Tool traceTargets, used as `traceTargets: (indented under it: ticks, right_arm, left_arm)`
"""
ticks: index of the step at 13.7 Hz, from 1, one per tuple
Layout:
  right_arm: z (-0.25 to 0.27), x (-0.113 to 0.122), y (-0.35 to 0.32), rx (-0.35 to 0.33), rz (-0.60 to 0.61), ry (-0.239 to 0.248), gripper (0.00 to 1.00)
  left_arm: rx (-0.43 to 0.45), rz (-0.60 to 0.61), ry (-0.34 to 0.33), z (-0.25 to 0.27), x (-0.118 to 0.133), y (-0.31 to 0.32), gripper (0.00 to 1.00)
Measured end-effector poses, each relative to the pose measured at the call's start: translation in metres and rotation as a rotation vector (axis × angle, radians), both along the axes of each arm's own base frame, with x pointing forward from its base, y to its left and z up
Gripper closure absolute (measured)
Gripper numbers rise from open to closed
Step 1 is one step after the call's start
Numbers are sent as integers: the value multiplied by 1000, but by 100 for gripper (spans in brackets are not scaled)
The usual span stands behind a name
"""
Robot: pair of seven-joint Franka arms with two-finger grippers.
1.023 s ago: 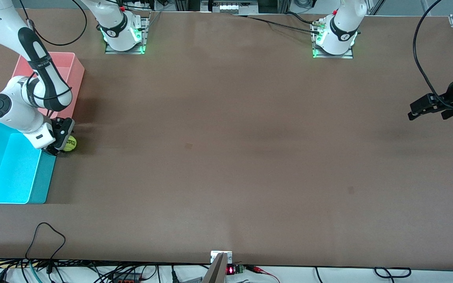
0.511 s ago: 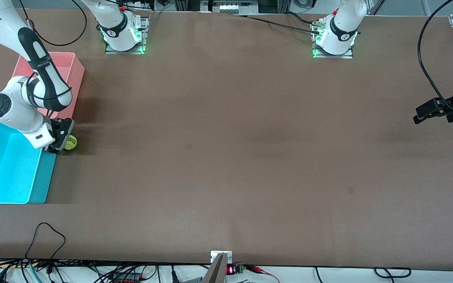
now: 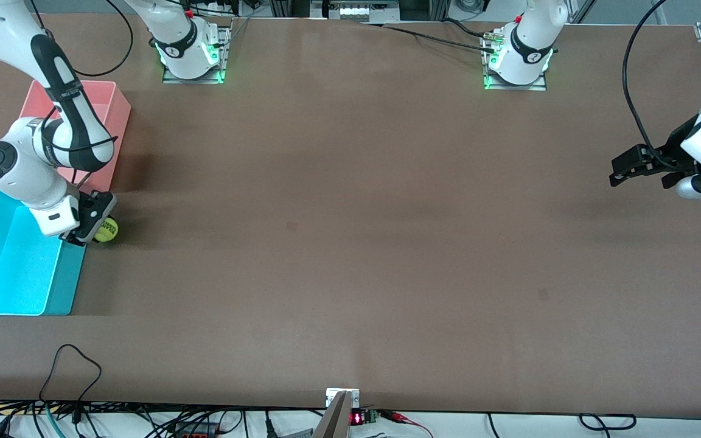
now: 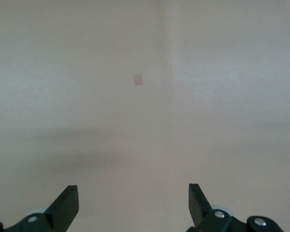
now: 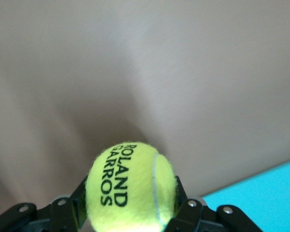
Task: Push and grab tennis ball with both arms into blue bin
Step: 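Carry the ball with the right gripper over the blue bin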
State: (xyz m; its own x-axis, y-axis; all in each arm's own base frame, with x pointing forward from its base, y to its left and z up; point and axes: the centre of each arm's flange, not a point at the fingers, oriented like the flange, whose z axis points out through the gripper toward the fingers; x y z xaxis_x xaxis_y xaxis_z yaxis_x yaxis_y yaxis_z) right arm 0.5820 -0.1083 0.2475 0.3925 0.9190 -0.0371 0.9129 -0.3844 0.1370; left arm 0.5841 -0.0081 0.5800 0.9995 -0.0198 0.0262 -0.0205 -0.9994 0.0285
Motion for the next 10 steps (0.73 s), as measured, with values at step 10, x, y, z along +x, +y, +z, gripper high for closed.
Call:
traceTargets:
  ticks: [10]
  right_arm:
    - [99,-6,-123,8,-754,-67,33]
  left_arm:
    - [0,3,-2,1,-1,1,0]
